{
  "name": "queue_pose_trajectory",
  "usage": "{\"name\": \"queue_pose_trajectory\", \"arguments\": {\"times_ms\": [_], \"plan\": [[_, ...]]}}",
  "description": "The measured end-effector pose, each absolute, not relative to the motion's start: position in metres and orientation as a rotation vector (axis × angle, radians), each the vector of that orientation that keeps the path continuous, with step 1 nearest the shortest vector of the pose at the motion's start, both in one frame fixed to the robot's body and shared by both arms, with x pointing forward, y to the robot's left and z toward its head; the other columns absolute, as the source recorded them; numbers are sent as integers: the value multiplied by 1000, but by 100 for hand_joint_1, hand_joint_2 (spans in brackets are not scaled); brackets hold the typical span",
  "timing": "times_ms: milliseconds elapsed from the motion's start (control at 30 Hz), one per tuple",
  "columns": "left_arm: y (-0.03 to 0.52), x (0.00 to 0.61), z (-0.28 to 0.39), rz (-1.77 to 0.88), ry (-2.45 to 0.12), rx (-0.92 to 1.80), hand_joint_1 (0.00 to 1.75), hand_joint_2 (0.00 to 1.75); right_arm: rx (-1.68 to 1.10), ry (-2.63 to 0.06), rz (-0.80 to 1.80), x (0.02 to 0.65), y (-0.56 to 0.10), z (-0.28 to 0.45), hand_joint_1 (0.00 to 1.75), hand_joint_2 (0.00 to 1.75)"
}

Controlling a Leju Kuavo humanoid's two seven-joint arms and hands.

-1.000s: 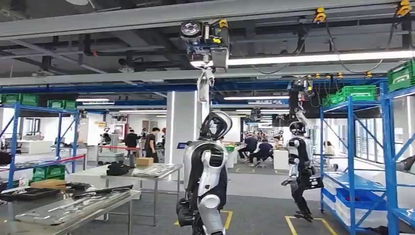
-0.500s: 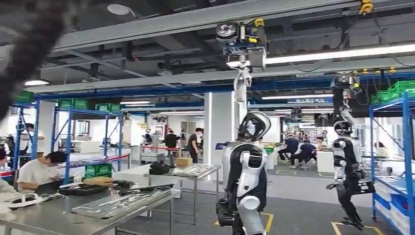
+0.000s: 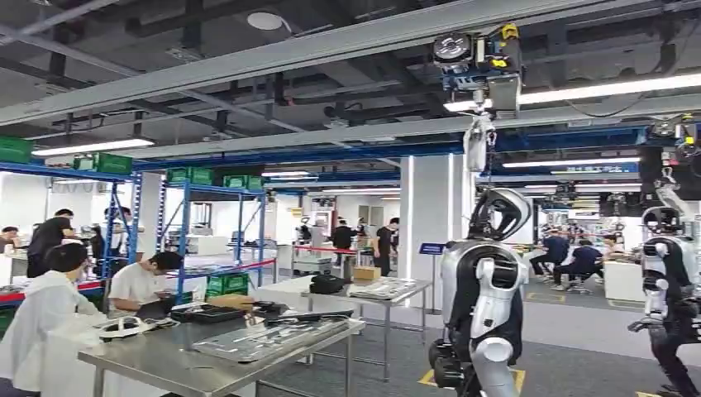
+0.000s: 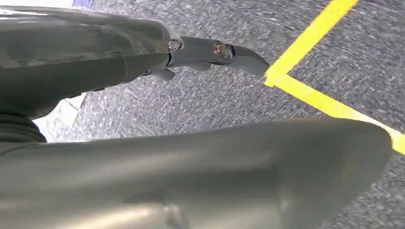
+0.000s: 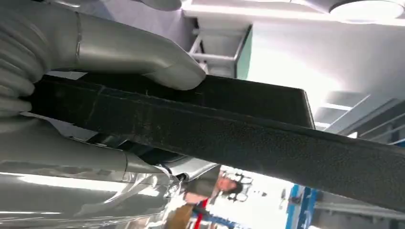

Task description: Take the parts from the cabinet and place them on the table.

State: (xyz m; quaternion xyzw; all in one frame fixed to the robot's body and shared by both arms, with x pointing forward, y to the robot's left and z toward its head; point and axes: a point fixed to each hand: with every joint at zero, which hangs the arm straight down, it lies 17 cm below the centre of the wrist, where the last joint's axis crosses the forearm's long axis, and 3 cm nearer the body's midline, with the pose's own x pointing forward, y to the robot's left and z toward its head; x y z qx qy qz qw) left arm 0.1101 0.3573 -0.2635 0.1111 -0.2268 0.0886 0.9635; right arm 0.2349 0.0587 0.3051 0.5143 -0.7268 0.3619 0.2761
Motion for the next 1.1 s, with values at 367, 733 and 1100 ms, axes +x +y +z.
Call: {"name": "queue_pose_trajectory", "arguments": {"times_ms": [367,733,1100], "plan": [[354,111,-264,179,-460,220,0,175,1389,-1947,969,234,59,305,175,175],[353,110,-264,179,-459,218,0,175,1388,-1944,977,235,59,307,175,175],[349,112,-264,181,-463,212,0,175,1387,-1940,978,237,59,307,175,175]]}}
